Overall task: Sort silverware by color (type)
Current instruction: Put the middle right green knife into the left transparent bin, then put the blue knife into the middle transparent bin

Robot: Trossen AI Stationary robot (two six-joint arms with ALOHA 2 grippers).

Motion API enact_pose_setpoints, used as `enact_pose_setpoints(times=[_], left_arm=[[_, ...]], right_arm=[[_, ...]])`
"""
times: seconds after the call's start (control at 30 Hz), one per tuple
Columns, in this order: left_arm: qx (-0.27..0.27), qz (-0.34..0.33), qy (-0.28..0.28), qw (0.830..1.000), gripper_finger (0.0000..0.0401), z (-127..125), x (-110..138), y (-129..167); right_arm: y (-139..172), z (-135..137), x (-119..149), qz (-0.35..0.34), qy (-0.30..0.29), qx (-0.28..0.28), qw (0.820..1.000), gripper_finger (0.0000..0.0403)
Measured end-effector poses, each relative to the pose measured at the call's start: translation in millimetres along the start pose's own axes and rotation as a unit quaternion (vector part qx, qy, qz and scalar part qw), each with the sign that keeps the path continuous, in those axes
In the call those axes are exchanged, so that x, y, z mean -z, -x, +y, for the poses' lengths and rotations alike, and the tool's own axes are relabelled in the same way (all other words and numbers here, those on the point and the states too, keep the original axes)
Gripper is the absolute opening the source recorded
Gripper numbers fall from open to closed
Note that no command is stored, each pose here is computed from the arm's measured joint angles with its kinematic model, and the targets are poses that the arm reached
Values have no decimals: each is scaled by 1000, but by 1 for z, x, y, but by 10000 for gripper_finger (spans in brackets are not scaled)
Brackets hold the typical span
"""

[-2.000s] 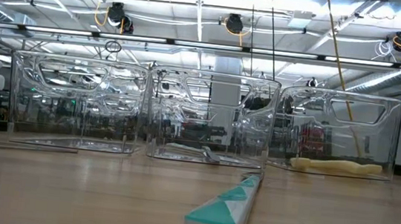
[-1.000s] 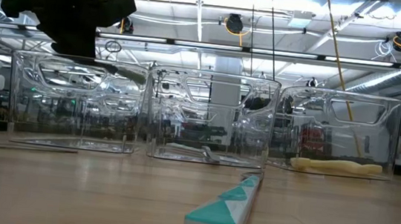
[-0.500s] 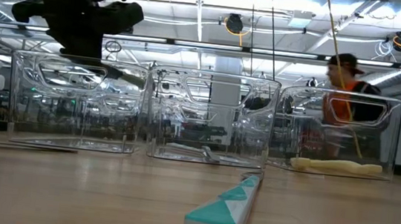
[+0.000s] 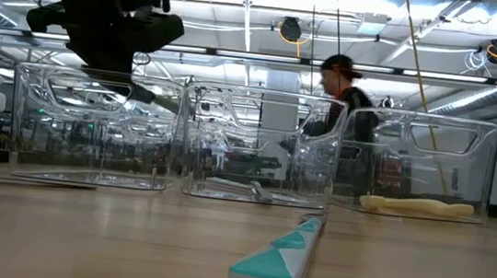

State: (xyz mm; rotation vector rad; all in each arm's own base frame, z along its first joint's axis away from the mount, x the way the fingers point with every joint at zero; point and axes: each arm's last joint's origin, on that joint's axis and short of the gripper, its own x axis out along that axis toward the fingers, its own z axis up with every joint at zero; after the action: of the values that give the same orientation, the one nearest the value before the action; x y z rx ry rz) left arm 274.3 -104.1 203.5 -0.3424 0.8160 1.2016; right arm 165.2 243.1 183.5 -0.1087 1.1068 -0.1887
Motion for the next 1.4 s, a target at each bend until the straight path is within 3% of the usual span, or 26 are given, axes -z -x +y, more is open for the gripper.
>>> enact_pose_setpoints(times=[0.4, 0.77, 0.9, 1.03, 1.17, 1.4], left_arm=[[4, 36, -6, 999, 7, -1, 3, 1], [6, 26, -18, 999, 71, -1, 2, 1], [10, 11, -47, 999, 73, -1, 5, 4], [25, -13, -91, 995, 73, 1, 10, 29], [83, -81, -137, 984, 74, 4, 20, 71], [236, -140, -207, 939, 74, 0, 64, 123]], right_arm=[[0, 0, 0, -1, 0, 0, 1000, 105], [0, 0, 0, -2, 1, 1, 1000, 105], [0, 0, 0, -2, 1, 1, 1000, 105], [0, 0, 0, -2, 2, 1, 1000, 105], [0, 0, 0, -2, 2, 1, 1000, 105], [0, 1, -1, -7, -2, -1, 1000, 105]])
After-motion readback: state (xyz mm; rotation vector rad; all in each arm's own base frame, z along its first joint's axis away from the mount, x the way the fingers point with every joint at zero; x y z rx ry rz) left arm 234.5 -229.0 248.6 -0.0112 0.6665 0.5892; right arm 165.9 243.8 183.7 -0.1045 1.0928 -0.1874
